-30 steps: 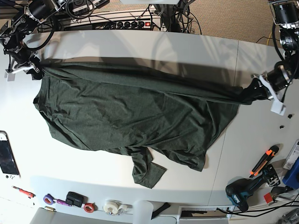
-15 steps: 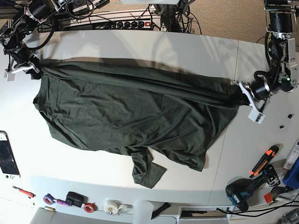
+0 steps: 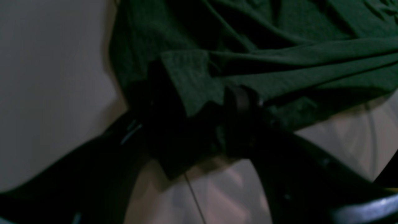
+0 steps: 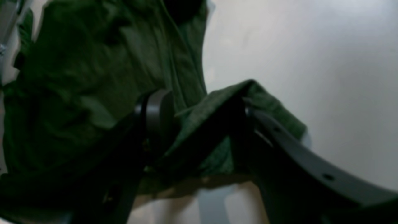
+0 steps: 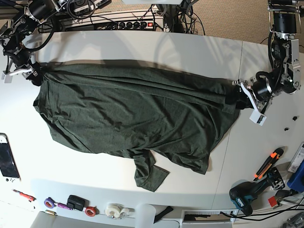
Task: Layout the t-shirt on the table in an organized manner, then fold the t-shirt properly
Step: 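Release and regrasp the shirt edge with the left gripper, then lift the shirt edge with both grippers and pull it taut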
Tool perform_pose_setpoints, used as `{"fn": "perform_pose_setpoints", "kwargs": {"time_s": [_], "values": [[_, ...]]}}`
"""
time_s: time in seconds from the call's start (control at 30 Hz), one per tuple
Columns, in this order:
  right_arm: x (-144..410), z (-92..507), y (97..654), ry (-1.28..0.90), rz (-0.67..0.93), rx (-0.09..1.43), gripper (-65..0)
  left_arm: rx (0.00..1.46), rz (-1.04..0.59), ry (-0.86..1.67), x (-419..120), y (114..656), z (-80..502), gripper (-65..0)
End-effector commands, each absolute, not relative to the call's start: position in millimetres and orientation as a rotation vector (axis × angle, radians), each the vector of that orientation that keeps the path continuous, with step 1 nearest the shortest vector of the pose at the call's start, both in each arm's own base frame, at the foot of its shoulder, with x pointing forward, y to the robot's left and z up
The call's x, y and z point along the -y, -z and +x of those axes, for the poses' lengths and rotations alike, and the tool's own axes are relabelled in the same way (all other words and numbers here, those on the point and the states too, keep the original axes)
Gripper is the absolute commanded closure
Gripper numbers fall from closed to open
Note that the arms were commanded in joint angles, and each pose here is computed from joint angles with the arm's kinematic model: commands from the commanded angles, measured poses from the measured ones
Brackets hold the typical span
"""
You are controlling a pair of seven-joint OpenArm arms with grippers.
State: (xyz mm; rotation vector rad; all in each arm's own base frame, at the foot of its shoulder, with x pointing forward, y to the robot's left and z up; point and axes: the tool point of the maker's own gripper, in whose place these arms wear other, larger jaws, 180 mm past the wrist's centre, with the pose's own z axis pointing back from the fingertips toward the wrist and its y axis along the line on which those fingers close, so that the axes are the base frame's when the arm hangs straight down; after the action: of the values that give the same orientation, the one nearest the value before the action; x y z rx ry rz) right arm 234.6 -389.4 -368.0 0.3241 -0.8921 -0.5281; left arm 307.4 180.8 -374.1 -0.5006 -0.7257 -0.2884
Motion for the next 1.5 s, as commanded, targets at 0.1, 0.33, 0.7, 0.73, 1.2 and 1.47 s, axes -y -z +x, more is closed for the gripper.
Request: {"fn": "perform_pose_setpoints", "kwargs": {"time_s": [0.1, 0.33, 0.7, 0.73, 1.2, 1.47], "values": [[401.2, 249.9, 328.6, 0.478, 0.298, 1.018, -28.6, 0.847, -0.498, 0.3, -189.1, 338.1, 336.2, -29.0], [399.2, 257.3, 289.1, 0.372, 0.215, 1.084, -28.6, 0.998, -0.492, 0.253, -210.0, 291.0, 368.8, -29.0], [388.8, 264.0, 229.0, 0.213, 0.054, 1.188, -28.5, 1.095, -0.444, 0.237, -240.5, 256.3, 382.1, -27.7], [388.6, 264.0, 228.7, 0.212, 0.053, 1.189, -28.5, 1.092, -0.451, 0.258, -237.6, 257.2, 380.2, -26.0], [363.7, 253.3, 288.7, 0.316, 0.057, 1.083, 0.0, 0.842, -0.431, 0.632, -145.3, 342.5, 344.9, 0.0], [366.4, 252.1, 304.8, 0.278, -0.049, 1.012, 0.0, 0.843, -0.334, 0.671, -134.7, 356.3, 351.8, 0.0]]}}
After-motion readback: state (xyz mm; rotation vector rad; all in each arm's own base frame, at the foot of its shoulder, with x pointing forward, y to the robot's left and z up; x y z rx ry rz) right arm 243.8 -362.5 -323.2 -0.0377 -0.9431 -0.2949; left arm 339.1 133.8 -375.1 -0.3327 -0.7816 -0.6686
